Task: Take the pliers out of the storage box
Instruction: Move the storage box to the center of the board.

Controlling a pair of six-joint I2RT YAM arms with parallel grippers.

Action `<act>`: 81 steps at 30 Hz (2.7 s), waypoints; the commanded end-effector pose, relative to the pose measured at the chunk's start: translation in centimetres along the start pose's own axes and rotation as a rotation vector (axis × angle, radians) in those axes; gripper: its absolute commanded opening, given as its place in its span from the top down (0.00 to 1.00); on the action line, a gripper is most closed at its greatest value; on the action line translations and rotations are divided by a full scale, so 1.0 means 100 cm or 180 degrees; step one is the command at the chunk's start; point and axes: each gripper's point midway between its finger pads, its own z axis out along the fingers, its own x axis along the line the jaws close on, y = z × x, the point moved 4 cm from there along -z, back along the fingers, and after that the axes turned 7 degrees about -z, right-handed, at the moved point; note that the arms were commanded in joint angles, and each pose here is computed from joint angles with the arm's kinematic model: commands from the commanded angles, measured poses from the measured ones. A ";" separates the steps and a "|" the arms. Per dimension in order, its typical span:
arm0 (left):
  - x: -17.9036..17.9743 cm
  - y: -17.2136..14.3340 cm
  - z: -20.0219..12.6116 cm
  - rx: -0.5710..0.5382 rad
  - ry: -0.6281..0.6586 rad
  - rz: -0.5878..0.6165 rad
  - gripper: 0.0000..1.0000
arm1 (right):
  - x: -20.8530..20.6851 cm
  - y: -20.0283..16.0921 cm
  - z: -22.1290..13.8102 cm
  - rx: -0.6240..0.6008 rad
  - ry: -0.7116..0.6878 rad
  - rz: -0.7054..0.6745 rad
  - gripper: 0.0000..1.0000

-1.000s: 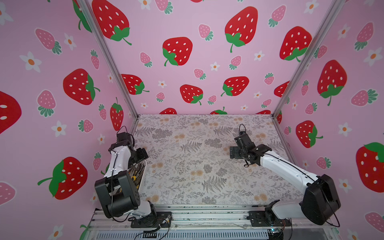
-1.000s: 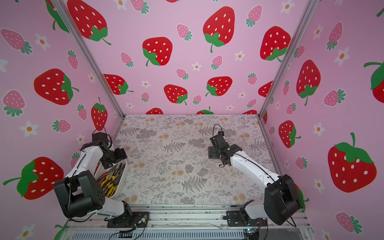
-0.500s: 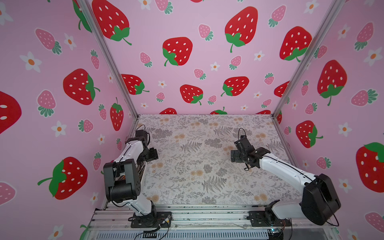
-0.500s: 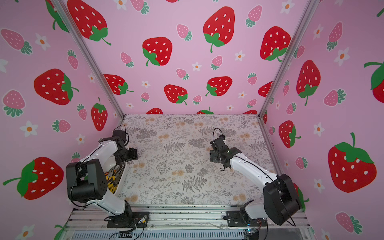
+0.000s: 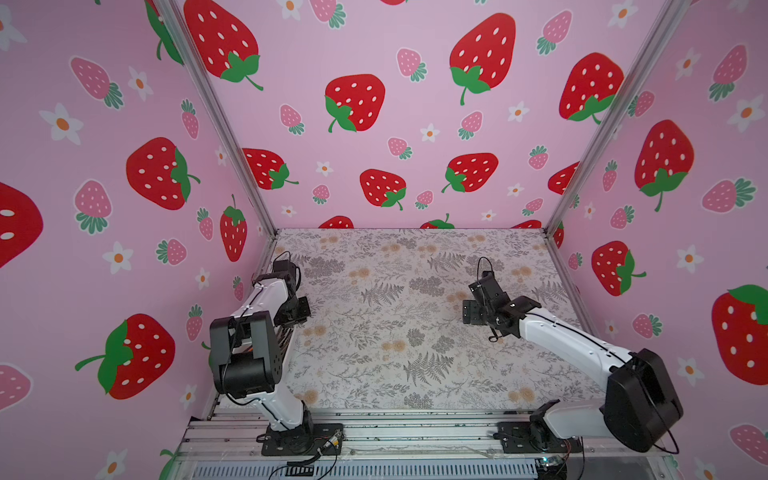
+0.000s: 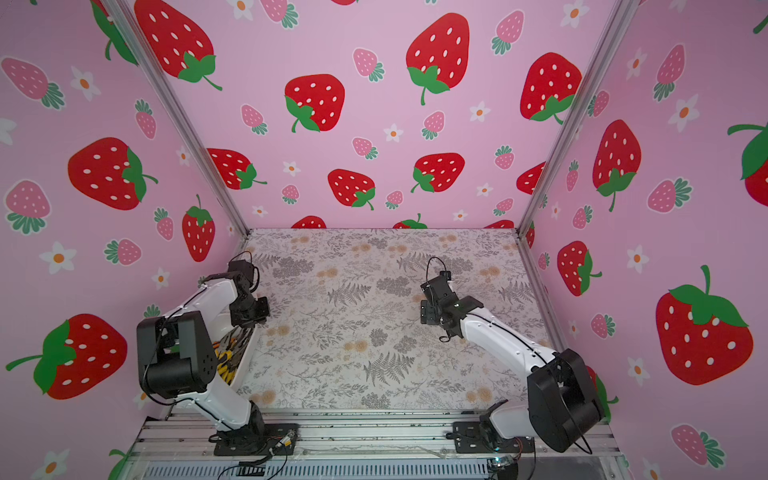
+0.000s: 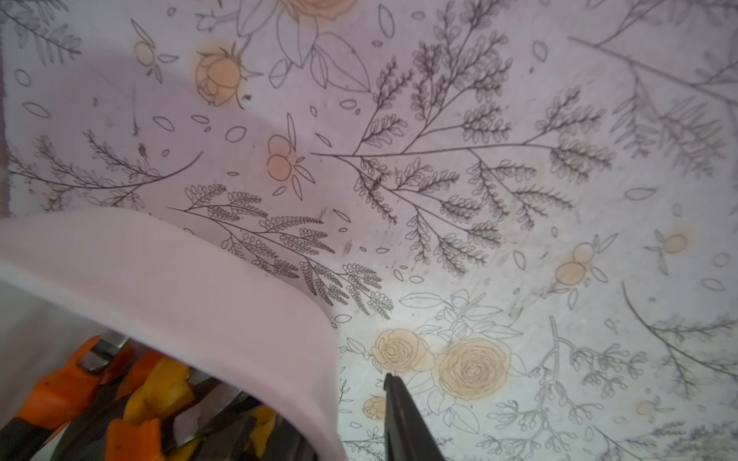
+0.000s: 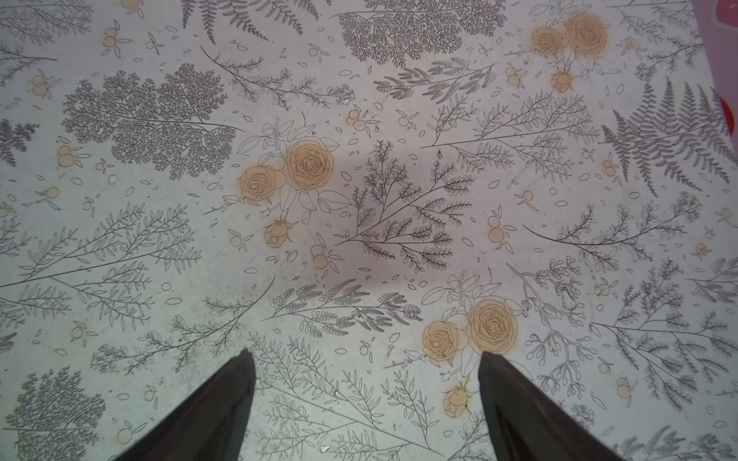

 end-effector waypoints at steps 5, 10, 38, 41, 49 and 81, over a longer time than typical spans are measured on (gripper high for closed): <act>-0.034 0.010 -0.002 -0.0047 -0.0359 0.0121 1.00 | -0.006 0.000 0.000 -0.0040 -0.0071 0.0088 0.07; -0.058 0.010 -0.004 -0.0062 -0.0426 0.0200 1.00 | -0.008 0.001 0.000 -0.0043 -0.0083 0.0095 0.08; -0.359 0.099 -0.010 -0.0222 -0.1945 -0.0011 1.00 | -0.026 0.006 0.030 0.0186 -0.0273 0.0074 0.08; -0.379 0.116 -0.009 -0.0333 -0.2281 -0.0151 1.00 | -0.023 0.009 0.036 0.0201 -0.0271 0.0060 0.08; -0.414 0.136 0.007 -0.0448 -0.3023 -0.0451 1.00 | -0.013 0.014 0.052 0.0276 -0.0259 -0.0057 0.07; -0.369 0.151 -0.089 -0.1069 -0.3036 -0.0317 0.26 | -0.004 0.022 0.026 0.0131 0.0091 -0.0037 0.08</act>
